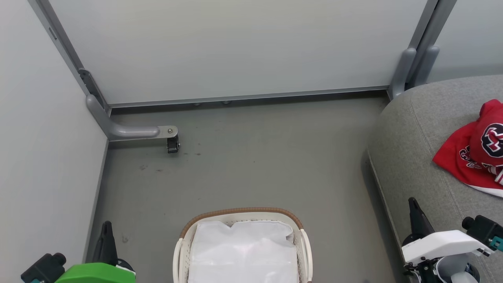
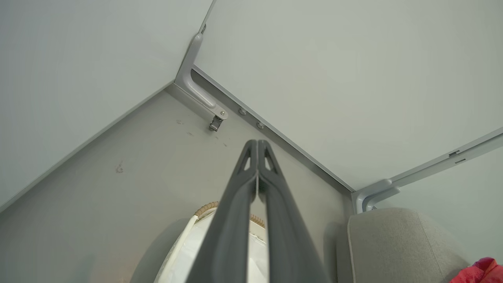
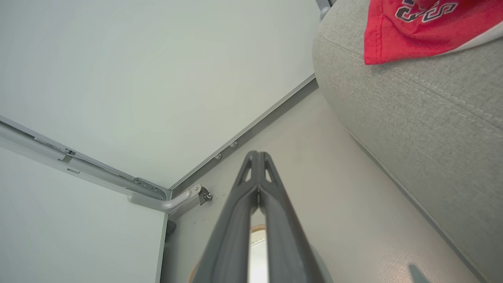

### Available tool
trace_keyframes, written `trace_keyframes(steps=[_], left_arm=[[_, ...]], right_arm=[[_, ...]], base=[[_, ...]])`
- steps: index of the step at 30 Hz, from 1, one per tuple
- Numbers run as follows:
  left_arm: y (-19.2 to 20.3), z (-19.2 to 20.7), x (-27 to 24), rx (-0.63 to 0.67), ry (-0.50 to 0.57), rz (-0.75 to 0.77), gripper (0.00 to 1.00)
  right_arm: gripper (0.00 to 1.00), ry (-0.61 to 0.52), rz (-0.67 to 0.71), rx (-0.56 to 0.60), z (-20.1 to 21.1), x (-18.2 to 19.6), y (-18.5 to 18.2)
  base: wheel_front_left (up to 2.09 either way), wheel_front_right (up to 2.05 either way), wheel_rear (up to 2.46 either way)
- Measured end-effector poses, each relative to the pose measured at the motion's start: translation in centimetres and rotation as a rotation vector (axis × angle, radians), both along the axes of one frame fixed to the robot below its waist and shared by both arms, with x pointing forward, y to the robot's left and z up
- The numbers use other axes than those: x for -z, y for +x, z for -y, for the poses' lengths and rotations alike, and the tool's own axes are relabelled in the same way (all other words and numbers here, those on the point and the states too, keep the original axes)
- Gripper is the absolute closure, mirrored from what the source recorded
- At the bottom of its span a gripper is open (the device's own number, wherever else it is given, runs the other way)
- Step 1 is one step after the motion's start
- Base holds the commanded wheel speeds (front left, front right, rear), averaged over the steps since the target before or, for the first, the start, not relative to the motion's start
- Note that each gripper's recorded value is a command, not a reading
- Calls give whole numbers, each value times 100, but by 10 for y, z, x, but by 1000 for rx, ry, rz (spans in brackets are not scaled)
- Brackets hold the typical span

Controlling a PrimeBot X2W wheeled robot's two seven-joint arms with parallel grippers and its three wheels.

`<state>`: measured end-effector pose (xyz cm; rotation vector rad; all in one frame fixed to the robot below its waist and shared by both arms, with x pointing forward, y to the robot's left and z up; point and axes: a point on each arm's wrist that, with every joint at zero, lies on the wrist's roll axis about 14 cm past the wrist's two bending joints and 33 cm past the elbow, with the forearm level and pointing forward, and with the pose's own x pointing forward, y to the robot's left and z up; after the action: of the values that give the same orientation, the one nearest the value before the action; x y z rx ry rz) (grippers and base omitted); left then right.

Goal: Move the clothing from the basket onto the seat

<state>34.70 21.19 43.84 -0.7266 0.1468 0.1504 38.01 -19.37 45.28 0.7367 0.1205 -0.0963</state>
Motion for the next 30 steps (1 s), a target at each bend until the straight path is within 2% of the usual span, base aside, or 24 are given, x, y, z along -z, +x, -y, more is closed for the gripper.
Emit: trace_keyframes(steps=[30], left_arm=[[17, 2, -21, -41, -347, 66, 100]], right_arm=[[100, 347, 37, 39, 3, -16, 4]], base=[[0, 0, 0]])
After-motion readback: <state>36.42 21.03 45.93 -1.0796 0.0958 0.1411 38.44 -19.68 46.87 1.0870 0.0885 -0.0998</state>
